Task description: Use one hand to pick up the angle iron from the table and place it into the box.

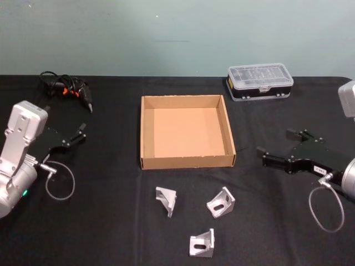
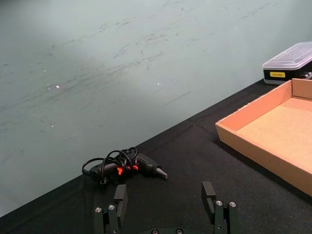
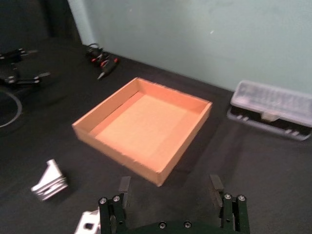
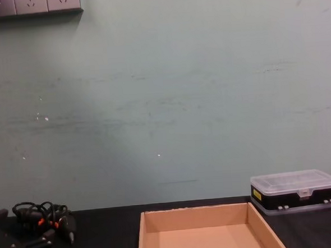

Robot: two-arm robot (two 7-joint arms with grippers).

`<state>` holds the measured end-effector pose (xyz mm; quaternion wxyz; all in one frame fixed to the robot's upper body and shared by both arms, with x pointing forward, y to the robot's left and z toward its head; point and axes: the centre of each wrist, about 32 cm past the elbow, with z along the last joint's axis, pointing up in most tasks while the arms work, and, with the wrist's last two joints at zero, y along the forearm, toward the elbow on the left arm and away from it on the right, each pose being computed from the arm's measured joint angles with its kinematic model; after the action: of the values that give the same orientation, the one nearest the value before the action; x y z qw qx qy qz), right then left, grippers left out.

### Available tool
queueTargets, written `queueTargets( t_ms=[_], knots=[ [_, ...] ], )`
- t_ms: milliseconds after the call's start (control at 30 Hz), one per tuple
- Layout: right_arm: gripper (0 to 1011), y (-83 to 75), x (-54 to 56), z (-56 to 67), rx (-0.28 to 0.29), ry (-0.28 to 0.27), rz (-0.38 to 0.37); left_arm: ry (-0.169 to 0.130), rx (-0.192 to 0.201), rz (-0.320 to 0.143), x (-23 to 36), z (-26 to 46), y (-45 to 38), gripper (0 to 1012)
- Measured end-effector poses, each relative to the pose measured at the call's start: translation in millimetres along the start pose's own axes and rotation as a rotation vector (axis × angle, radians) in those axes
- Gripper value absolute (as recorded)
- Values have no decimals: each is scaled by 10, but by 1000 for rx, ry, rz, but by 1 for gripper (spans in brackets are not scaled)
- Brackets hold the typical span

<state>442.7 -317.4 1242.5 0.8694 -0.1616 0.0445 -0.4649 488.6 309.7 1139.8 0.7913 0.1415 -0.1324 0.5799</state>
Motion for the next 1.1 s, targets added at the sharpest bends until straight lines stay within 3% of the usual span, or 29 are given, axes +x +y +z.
queueTargets(
  t_ms=[300,567,1100],
  knots=[
    [1000,56,-142,62,-100,77,85,0,0,0,0,0,0,1000],
    [1000,149,-251,60,-165,98,123,0,0,0,0,0,0,1000],
    [1000,302,-403,-48,-221,130,151,0,0,0,0,0,0,1000]
  ],
)
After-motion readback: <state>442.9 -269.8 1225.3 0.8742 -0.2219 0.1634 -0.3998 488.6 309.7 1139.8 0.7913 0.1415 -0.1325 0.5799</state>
